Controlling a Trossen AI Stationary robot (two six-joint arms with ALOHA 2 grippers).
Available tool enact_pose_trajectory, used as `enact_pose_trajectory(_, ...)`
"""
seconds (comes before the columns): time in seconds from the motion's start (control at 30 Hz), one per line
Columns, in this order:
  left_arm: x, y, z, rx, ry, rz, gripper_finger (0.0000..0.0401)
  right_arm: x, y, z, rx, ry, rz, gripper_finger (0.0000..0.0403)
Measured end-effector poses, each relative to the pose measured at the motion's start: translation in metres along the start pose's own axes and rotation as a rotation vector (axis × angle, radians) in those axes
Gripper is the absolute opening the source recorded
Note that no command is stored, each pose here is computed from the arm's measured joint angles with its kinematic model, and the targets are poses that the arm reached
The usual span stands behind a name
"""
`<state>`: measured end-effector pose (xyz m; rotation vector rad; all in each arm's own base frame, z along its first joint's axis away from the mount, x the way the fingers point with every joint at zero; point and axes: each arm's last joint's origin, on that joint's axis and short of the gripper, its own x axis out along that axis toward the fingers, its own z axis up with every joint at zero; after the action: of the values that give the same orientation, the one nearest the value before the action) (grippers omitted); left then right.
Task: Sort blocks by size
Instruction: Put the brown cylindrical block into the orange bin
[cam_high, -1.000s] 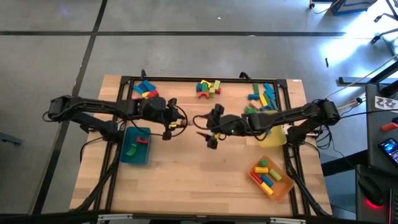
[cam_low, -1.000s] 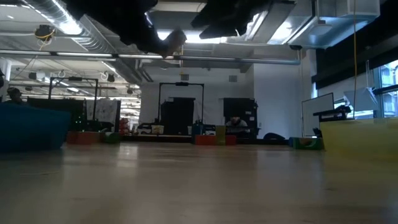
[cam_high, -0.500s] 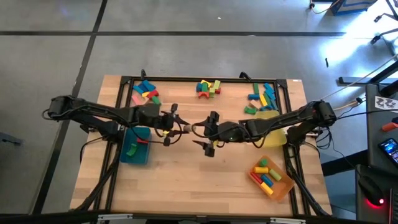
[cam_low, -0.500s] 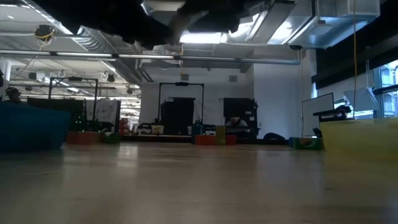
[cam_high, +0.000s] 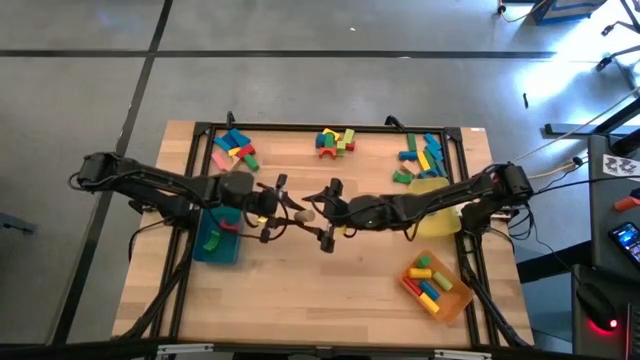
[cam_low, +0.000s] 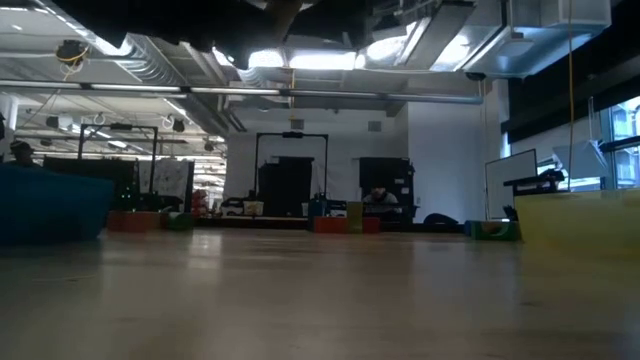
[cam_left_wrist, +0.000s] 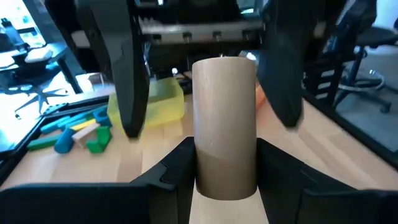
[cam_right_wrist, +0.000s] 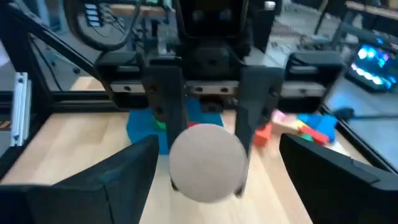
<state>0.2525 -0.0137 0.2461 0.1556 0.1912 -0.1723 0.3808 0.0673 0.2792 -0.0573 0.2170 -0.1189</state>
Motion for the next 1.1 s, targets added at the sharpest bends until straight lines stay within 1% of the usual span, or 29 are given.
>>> enact_pose_trajectory(0.13, 0.0003, -0.003, 0.0023, -0.002, -0.019, -0.004, 0.0127, 0.0031, 0.0008, 0.0011, -0.015, -0.04, 0.021, 0.0321)
enact_pose_trajectory(0.27, 0.0003, -0.003, 0.002, -0.011, -0.016, -0.004, 0.0127, 0.0022, 0.0043, 0.0021, -0.017, -0.05, 0.045, 0.0287)
enact_pose_trajectory(0.43, 0.0003, -0.003, 0.002, -0.027, -0.015, -0.001, 0.0127, 0.0023, 0.0042, 0.0016, -0.018, -0.046, 0.047, 0.0229)
enact_pose_trajectory(0.67, 0.0003, -0.0029, 0.0022, -0.014, -0.018, 0.002, 0.0127, 0.0025, 0.0038, 0.0012, -0.023, -0.042, 0.045, 0.0139)
enact_pose_trajectory(0.73, 0.0003, -0.0028, 0.0025, 0.007, -0.023, 0.001, 0.0127, 0.0036, 0.0041, -0.0002, -0.041, -0.039, 0.042, 0.0134)
enact_pose_trajectory(0.87, 0.0003, -0.0028, 0.0022, 0.006, -0.022, 0.002, 0.0127, 0.0061, 0.0049, -0.0027, -0.046, -0.035, 0.036, 0.0134)
enact_pose_trajectory(0.97, 0.0004, -0.0029, 0.0018, 0.041, -0.019, 0.002, 0.0129, 0.0066, 0.0049, -0.0034, -0.052, -0.033, 0.022, 0.0135)
enact_pose_trajectory(1.03, 0.0003, -0.0018, 0.002, 0.047, -0.022, 0.006, 0.0139, 0.0067, 0.0047, -0.0034, -0.051, -0.034, 0.019, 0.0141)
enact_pose_trajectory(1.1, 0.0002, -0.0003, 0.0033, 0.057, -0.029, 0.015, 0.016, 0.0073, 0.0046, -0.0043, -0.057, -0.031, 0.018, 0.0144)
